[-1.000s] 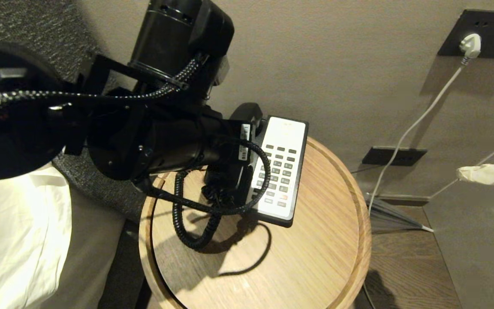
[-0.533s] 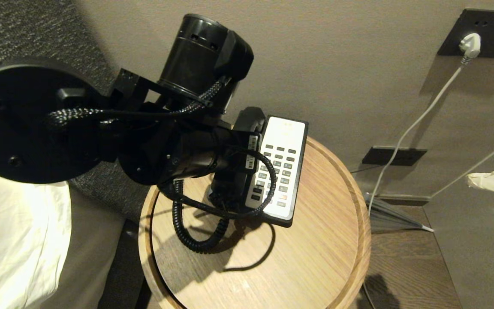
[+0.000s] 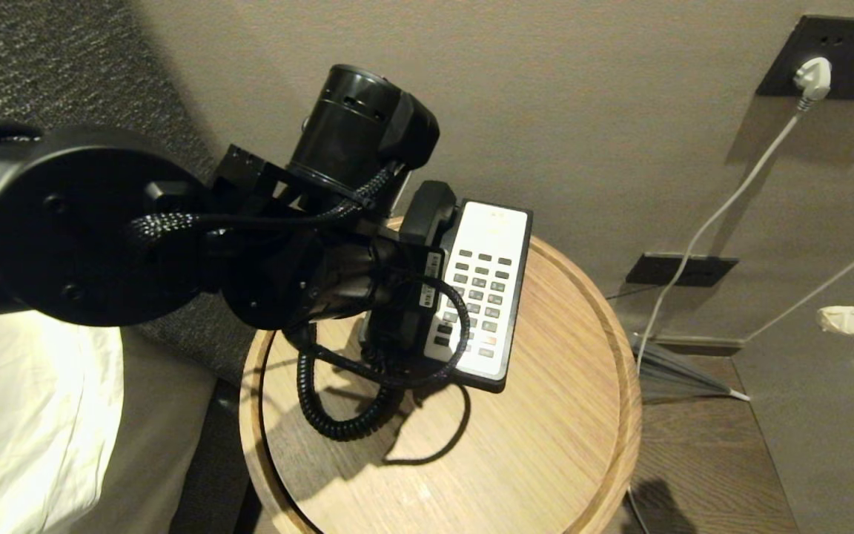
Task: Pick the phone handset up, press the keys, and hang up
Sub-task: Put the handset back
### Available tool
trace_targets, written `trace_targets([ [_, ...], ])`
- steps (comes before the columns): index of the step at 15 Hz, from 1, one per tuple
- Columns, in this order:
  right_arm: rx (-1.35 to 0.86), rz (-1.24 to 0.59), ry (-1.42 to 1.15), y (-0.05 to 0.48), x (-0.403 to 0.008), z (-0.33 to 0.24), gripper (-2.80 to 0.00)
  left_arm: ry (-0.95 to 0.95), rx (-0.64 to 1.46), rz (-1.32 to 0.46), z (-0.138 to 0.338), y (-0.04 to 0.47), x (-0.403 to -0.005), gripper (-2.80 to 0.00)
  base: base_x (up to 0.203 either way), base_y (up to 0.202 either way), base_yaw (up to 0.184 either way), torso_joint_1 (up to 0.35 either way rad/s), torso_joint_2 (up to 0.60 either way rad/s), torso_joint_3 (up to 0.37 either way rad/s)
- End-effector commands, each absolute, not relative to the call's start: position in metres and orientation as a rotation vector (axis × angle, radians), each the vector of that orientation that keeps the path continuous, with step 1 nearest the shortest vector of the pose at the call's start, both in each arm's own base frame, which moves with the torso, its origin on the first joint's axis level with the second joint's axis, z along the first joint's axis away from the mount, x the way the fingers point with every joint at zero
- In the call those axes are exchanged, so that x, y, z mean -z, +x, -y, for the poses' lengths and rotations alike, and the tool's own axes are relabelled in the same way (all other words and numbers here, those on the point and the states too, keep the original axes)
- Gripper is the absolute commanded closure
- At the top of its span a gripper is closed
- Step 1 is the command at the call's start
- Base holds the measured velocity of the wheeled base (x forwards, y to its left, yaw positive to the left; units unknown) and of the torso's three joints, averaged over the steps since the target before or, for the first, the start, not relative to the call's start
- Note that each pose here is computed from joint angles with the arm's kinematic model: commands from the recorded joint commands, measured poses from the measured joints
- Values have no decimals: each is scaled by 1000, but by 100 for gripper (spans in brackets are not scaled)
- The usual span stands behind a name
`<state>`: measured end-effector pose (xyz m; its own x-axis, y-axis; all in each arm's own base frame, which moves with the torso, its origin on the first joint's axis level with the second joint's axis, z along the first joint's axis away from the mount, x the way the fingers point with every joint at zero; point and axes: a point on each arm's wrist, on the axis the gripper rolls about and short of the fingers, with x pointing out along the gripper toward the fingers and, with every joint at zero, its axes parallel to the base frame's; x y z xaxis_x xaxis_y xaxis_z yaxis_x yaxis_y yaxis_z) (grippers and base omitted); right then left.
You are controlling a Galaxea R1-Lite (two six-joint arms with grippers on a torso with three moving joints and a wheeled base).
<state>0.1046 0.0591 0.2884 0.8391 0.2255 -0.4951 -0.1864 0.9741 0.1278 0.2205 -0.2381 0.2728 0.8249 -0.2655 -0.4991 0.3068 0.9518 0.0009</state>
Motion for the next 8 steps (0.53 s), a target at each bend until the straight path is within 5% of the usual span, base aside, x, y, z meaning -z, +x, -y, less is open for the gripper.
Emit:
trace_targets([
  [1,-216,-534,76,103,-287,-58,0,84,293,-519,238,223,-271,0,0,0,0,0,0,0],
  [8,-220,-543,73,101,-284,-57,0,90,280,-518,240,232,-265,0,0,0,0,0,0,0],
])
